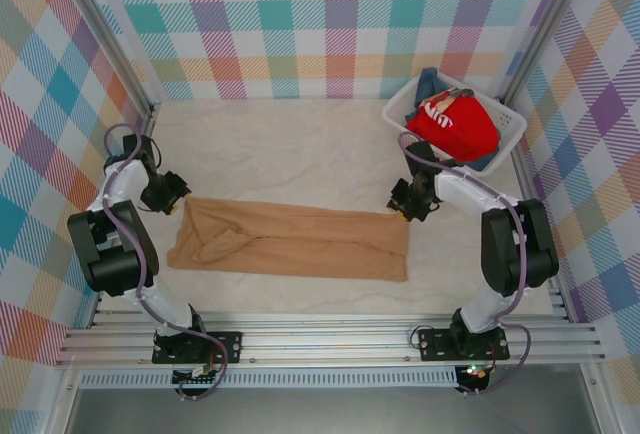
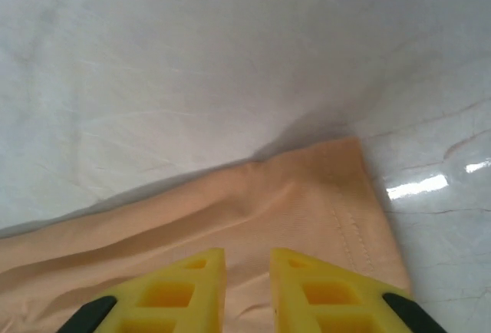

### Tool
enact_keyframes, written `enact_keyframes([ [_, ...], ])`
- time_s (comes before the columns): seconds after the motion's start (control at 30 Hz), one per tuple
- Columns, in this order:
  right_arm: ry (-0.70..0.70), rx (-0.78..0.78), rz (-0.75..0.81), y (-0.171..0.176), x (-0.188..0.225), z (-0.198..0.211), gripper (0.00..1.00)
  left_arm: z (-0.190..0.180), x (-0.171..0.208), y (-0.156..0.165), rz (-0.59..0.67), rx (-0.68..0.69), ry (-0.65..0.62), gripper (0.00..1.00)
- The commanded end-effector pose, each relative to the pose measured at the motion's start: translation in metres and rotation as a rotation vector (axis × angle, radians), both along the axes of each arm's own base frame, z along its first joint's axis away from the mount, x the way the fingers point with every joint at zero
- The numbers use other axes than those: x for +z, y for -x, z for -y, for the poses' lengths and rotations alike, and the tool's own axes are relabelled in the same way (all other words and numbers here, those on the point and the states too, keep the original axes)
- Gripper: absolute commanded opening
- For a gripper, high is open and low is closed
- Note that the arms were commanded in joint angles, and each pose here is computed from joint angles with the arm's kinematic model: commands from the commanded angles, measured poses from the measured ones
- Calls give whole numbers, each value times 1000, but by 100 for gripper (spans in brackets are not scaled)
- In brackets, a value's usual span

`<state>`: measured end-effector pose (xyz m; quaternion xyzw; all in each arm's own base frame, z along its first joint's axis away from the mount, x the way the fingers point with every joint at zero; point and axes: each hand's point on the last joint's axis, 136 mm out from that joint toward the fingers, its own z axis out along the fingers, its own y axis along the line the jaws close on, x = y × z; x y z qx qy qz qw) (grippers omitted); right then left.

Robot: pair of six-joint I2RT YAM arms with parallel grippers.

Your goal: Fold and stack the t-shirts

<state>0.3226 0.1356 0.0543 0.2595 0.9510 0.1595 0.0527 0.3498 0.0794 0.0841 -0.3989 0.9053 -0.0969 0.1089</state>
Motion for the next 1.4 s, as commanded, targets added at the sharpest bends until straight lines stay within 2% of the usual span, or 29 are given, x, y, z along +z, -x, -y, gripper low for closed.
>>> enact_keyframes([
  [0.0, -28, -32, -68, 4, -20, -5, 20, 33, -24, 32, -145, 14, 96, 33],
  [0.2, 44, -71, -211, 14, -52, 3, 18, 46, -48, 30, -184, -2, 128, 27],
  [0.33, 169, -63, -234, 12, -57, 24, 18, 30, -63, 19, -221, -15, 55, 22],
  [0.5, 224, 16, -239, -2, -60, 30, 17, 25, -69, 0, -219, -44, 42, 23],
  [0.63, 239, 67, -203, -17, -53, 29, 17, 24, -43, -9, -142, -58, -4, 31],
  [0.73, 218, 97, -175, -25, -50, 24, 17, 25, -17, 0, -94, -61, -38, 36],
  [0.83, 201, 114, -168, -27, -49, 19, 18, 35, -6, 18, -58, -65, -8, 36],
  [0.97, 183, 122, -167, -29, -50, 16, 18, 53, -19, 37, -77, -98, 66, 35],
  [1.1, 178, 126, -168, -28, -50, 15, 19, 57, -32, 32, -82, -126, 97, 30],
  [1.37, 179, 122, -171, -28, -50, 15, 19, 52, -46, 37, -160, -140, 53, 24],
])
